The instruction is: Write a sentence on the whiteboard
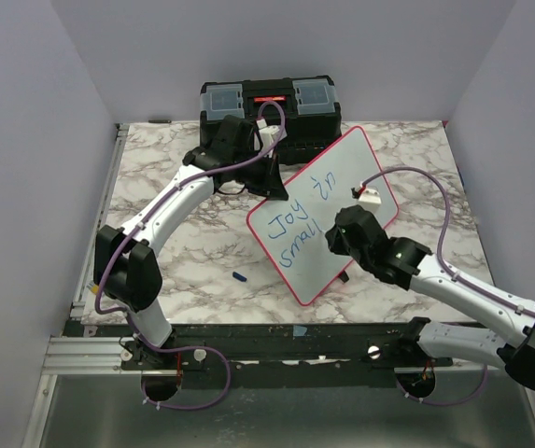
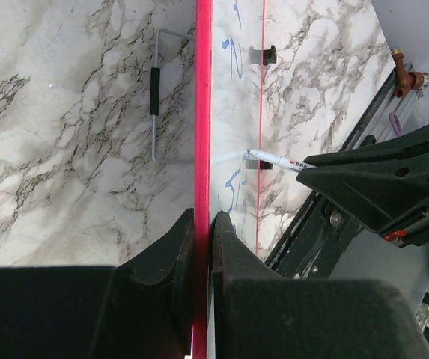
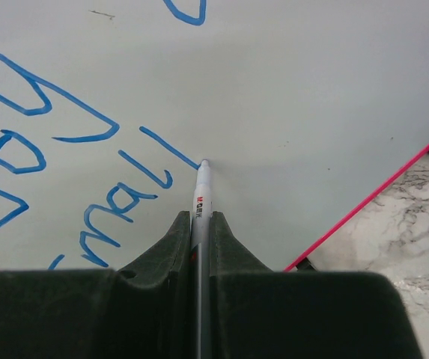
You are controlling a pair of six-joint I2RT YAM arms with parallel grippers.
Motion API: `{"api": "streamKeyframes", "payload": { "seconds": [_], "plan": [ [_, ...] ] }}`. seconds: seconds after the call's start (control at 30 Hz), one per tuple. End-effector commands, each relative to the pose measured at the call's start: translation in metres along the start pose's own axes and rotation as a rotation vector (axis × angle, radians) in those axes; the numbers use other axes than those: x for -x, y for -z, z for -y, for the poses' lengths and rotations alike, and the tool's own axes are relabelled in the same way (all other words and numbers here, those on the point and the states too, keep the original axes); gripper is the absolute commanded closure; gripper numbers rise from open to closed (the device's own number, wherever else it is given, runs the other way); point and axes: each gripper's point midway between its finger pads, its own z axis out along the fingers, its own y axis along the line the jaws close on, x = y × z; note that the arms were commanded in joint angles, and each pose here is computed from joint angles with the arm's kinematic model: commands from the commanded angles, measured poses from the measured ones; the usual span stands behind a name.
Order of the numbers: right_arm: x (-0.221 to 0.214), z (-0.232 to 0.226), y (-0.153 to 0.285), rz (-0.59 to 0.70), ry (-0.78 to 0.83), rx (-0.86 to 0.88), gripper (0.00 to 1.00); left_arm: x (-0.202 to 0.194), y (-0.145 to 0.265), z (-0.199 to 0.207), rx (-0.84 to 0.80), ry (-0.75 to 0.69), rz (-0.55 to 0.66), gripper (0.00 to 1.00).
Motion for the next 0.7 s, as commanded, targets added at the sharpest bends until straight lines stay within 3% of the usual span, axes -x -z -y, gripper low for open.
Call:
{"api": "streamKeyframes", "payload": {
  "seconds": [0.0,0.27,0.5,0.67],
  "plan": [
    [0.002,0.008,-0.007,-0.004,0.034,-0.076,0.99,-0.013,0.002,0.004,0.012,-0.1,-0.021,1.0],
    [0.045,-0.006,0.009,0.068,0.029,-0.078,0.99,-0.02,0.0,0.003,-0.003,-0.115,-0.023,1.0],
    [0.095,-0.013,0.05,0.22,-0.014,0.011,0.99,-0.025,-0.004,0.0,-0.015,-0.131,-0.033,1.0],
    [0.1,-0.001,0.065,0.28,-0.042,0.03,0.99,-0.022,-0.004,0.003,-0.026,-0.135,-0.027,1.0]
  ]
}}
